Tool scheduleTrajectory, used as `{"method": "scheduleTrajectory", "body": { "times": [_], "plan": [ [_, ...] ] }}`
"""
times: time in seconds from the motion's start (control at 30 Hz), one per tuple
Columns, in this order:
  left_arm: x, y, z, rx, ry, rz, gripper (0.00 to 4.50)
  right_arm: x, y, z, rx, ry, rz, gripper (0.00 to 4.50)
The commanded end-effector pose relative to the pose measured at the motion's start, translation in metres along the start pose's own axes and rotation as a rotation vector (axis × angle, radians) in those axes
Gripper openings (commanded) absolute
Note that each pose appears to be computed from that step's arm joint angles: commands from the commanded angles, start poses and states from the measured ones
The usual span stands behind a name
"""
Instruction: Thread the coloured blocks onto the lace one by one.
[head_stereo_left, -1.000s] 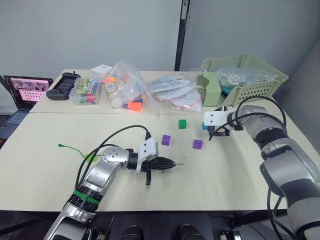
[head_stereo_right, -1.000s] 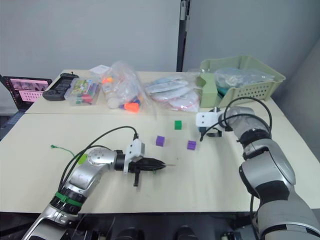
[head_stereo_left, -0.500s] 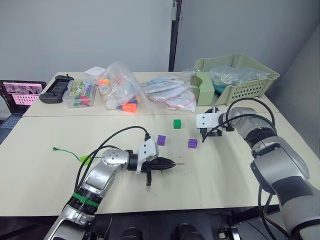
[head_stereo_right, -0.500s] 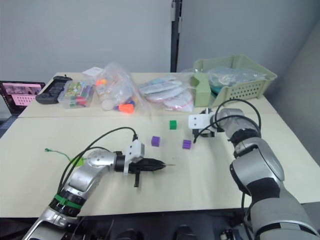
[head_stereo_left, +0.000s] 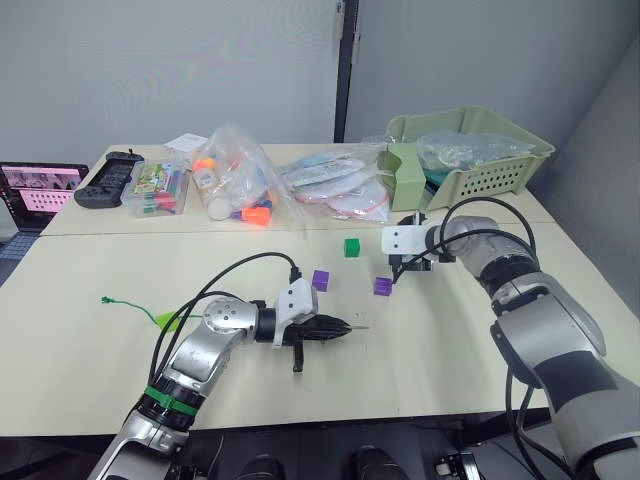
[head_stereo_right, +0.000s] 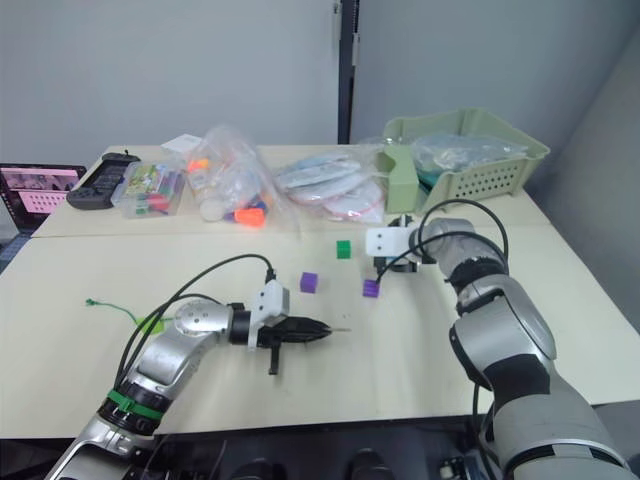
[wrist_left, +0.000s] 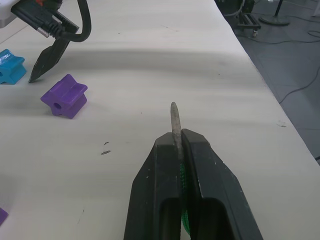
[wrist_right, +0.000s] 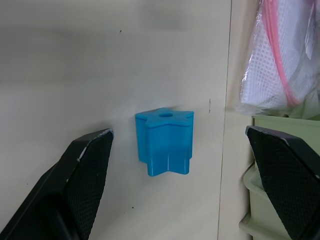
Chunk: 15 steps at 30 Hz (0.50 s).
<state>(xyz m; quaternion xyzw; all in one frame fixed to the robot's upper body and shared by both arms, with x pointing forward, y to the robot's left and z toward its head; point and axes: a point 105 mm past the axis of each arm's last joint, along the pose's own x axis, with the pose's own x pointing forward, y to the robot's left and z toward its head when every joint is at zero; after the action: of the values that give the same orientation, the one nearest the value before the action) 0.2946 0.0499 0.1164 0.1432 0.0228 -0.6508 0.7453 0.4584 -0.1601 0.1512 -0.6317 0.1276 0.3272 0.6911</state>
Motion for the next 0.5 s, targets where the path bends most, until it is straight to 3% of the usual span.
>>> {"method": "scheduleTrajectory", "body": {
  "times": [0.03,0.2,0.5],
  "plan": [
    [0.000,-0.002,0.006,0.033,-0.009,-0.003,0.00,-0.003,-0.006,-0.001,0.007,0.005,-0.010,4.48],
    [0.000,-0.003,0.004,0.030,-0.002,-0.003,0.00,-0.019,-0.019,0.013,0.153,-0.137,0.046,4.48],
    [0.000,-0.004,0.003,0.027,-0.003,-0.009,0.00,-0.080,-0.044,-0.001,0.523,-0.311,-0.006,4.48]
  ]
}}
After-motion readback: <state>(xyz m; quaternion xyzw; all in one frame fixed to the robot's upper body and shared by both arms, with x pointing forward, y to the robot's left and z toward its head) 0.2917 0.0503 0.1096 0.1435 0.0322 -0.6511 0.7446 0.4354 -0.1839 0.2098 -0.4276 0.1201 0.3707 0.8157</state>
